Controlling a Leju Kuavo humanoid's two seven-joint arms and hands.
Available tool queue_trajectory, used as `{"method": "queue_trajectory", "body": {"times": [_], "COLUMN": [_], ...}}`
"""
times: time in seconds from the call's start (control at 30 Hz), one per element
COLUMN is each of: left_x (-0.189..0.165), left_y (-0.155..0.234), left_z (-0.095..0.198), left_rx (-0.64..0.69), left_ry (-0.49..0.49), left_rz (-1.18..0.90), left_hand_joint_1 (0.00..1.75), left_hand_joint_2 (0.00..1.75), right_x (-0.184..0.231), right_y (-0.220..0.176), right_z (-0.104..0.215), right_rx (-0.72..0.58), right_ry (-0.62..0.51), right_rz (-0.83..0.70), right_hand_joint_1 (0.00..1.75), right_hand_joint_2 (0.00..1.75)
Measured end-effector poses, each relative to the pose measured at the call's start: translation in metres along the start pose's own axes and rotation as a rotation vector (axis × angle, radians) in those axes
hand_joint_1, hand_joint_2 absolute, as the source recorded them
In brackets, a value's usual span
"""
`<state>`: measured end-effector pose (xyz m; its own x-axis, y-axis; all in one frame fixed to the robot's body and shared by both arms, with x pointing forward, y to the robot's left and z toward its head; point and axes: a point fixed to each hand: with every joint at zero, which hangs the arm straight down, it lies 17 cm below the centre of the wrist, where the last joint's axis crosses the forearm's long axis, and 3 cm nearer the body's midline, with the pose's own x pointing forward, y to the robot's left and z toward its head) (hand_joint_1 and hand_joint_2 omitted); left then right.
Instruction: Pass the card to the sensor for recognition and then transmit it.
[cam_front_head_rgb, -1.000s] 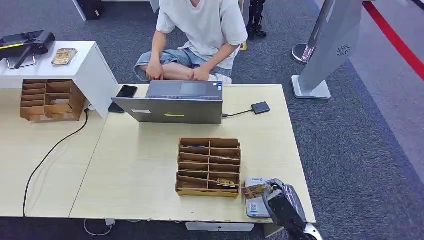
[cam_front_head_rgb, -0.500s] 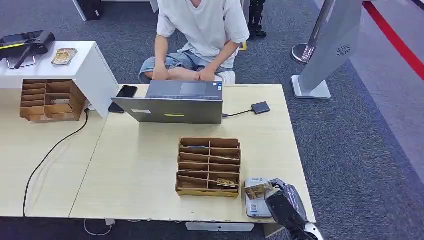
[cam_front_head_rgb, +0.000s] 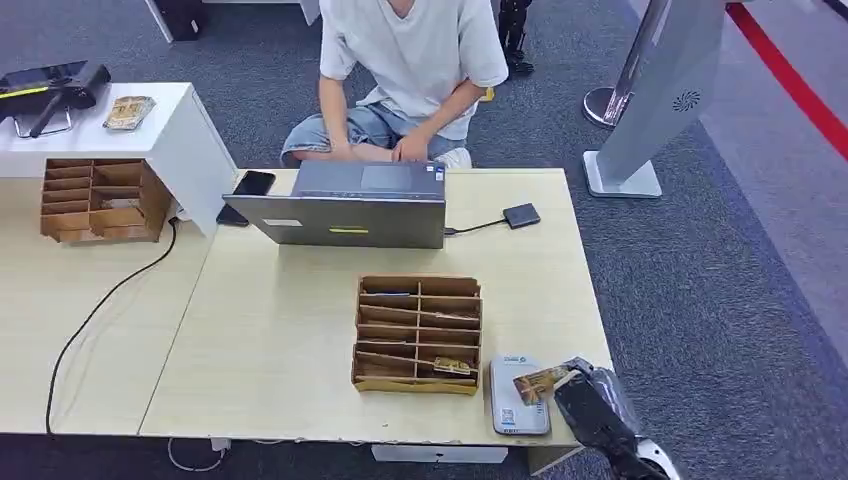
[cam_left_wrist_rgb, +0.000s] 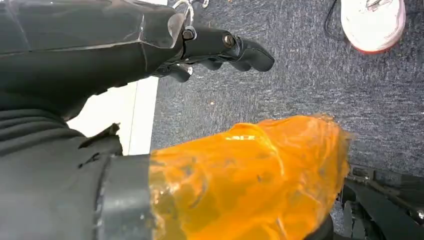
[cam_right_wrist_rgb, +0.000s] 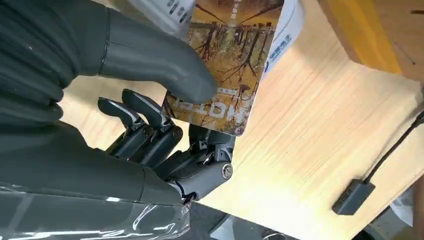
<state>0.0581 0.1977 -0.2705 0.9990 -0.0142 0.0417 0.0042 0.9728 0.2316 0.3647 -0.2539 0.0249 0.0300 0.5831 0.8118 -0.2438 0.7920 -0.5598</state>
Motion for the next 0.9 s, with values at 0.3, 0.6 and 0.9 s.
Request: {"method": "queue_trajectory", "body": {"times": [0.3,0.6,0.9], "left_x": [0.000,0.001,0.002], "left_y": [0.001,0.000,0.000], "left_z": [0.000,0.000,0.000], "left_rx": [0.001,0.000,-0.007], "left_ry": [-0.003,-0.008,-0.013], "left_rz": [-0.006,-0.015,-0.025], "left_hand_joint_1": [0.00,0.00,0.00], "left_hand_joint_2": [0.00,0.00,0.00], "right_x": [-0.006,0.012,0.045], "right_y": [-0.021,-0.020,-0.012], "right_z": [-0.004,-0.011,-0.003], "right_rx": [0.076,0.130,0.239], "right_ry": [0.015,-0.051,-0.166], "right_rz": [0.090,0.058,-0.068], "right_hand_joint_1": [1.75,1.75,1.75], "right_hand_joint_2": [1.75,1.75,1.75]}}
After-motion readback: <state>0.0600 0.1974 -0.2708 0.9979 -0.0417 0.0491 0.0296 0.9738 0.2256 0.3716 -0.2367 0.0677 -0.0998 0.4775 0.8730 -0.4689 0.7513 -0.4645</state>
